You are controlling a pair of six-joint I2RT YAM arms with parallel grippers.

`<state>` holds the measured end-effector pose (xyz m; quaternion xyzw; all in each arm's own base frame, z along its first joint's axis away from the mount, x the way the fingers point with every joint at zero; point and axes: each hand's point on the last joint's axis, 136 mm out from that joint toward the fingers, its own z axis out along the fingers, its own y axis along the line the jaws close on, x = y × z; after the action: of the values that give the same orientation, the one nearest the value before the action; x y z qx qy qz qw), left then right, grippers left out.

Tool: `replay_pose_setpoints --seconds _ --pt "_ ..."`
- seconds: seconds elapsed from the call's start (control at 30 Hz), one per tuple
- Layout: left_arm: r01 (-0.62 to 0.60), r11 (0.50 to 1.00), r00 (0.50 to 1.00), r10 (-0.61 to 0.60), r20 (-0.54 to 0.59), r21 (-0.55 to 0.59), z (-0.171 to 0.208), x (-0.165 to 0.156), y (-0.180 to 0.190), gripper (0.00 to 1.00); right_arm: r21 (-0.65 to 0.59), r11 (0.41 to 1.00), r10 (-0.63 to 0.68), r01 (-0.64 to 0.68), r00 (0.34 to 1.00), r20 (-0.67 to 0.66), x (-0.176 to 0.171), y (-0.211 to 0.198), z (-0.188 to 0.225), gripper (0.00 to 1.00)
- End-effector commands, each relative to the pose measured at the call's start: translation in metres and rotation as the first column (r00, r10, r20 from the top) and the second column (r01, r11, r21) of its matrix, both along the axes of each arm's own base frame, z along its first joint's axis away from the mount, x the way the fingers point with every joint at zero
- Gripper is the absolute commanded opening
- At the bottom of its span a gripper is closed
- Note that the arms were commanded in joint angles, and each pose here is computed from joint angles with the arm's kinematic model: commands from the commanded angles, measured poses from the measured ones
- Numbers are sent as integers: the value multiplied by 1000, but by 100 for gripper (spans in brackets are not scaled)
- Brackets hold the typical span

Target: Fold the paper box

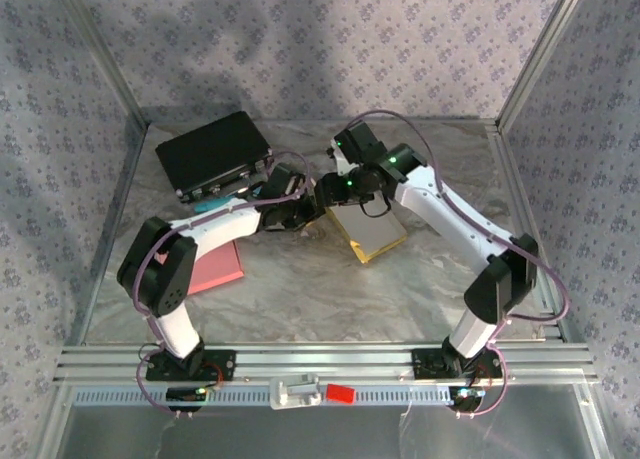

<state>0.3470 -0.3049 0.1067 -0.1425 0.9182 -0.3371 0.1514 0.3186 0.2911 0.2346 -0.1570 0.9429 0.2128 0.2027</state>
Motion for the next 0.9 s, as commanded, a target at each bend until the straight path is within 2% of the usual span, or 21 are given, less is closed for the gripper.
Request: replay_pose_setpoints --seconds 0.0,0.27,0.3,0.37,0.5,0.6,0.73,0.87 --pt "-1 999 1000 2 30 -38 12 14 -9 31 -137 988 58 -65 997 -54 -6 -8 -26 49" --pt "2 999 999 0 38 -40 15 21 -8 31 -169 984 38 -50 996 -75 3 -6 -39 39" --pt "4 999 999 -3 37 -39 16 21 -8 31 -171 984 27 -40 997 -77 4 -6 -40 36" --pt "5 999 999 -4 42 -32 19 21 -5 31 -188 982 -16 0 996 -86 8 -9 -42 22" --pt "0 1000 998 0 66 5 30 21 5 33 -190 976 -120 108 992 -50 21 -16 -30 1" --pt "8 999 997 -11 75 44 37 17 15 35 -162 952 -270 259 961 -54 32 -28 -22 0" --pt "36 994 995 -46 90 106 49 5 31 36 -135 849 -520 510 853 -42 44 -49 -9 0" --pt "71 986 992 -86 95 150 57 -13 48 36 -62 672 -741 738 668 -69 52 -60 3 0"
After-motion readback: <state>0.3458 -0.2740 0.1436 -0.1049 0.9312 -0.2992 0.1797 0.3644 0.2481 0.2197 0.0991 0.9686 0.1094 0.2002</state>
